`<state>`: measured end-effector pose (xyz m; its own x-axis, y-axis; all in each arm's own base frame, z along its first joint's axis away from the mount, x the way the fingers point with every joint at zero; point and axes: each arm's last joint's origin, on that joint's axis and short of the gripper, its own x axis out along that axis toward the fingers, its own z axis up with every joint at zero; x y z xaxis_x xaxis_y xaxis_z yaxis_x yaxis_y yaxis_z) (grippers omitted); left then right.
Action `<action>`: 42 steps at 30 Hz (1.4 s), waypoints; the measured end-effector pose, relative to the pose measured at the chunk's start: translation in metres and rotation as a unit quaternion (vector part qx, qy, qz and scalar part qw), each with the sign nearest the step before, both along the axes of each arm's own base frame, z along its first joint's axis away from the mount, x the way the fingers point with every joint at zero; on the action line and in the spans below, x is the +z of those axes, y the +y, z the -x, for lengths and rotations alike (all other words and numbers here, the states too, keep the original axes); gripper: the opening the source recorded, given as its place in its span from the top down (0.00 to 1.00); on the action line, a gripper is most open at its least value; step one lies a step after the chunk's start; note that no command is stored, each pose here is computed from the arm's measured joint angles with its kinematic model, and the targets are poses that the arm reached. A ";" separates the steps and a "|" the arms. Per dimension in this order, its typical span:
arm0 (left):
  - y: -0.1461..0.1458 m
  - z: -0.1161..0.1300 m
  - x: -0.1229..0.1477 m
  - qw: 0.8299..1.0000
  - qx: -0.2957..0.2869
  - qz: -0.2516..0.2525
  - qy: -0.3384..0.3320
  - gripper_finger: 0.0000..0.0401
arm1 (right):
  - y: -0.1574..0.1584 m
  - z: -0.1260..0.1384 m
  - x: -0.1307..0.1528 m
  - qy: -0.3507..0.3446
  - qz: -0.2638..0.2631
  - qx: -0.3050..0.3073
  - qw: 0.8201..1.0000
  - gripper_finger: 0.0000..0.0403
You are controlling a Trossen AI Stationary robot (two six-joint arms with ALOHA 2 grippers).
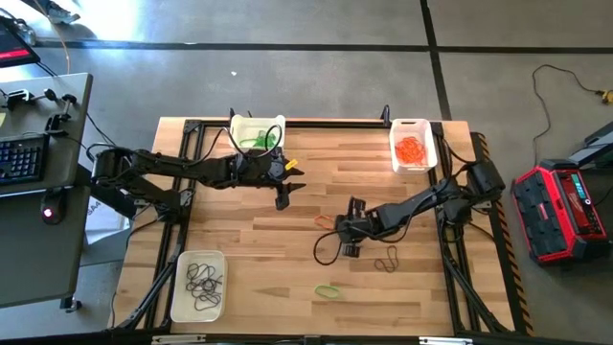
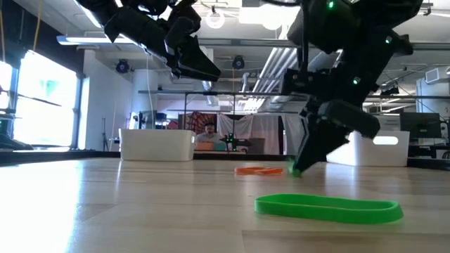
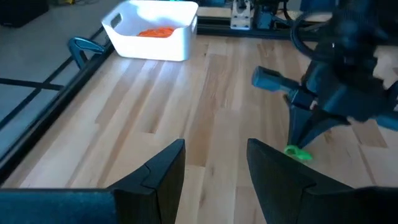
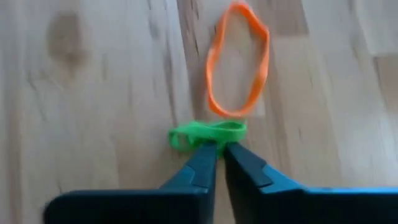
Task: Sort rubber bands into baskets
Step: Put the green rubber band into the top left white bin
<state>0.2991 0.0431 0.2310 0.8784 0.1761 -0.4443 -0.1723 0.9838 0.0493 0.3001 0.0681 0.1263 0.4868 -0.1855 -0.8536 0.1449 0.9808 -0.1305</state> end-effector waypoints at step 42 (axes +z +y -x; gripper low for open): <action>-0.065 -0.036 -0.052 0.999 -0.046 -0.003 0.008 0.98 | 0.007 -0.022 0.078 -0.247 0.075 0.027 0.966 0.97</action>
<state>0.3349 -0.0216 0.1786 0.8835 0.0972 -0.4583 -0.0799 0.9952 0.0571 0.3220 0.0754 0.2040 0.8406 -0.2525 -0.4791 0.1755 0.9639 -0.2001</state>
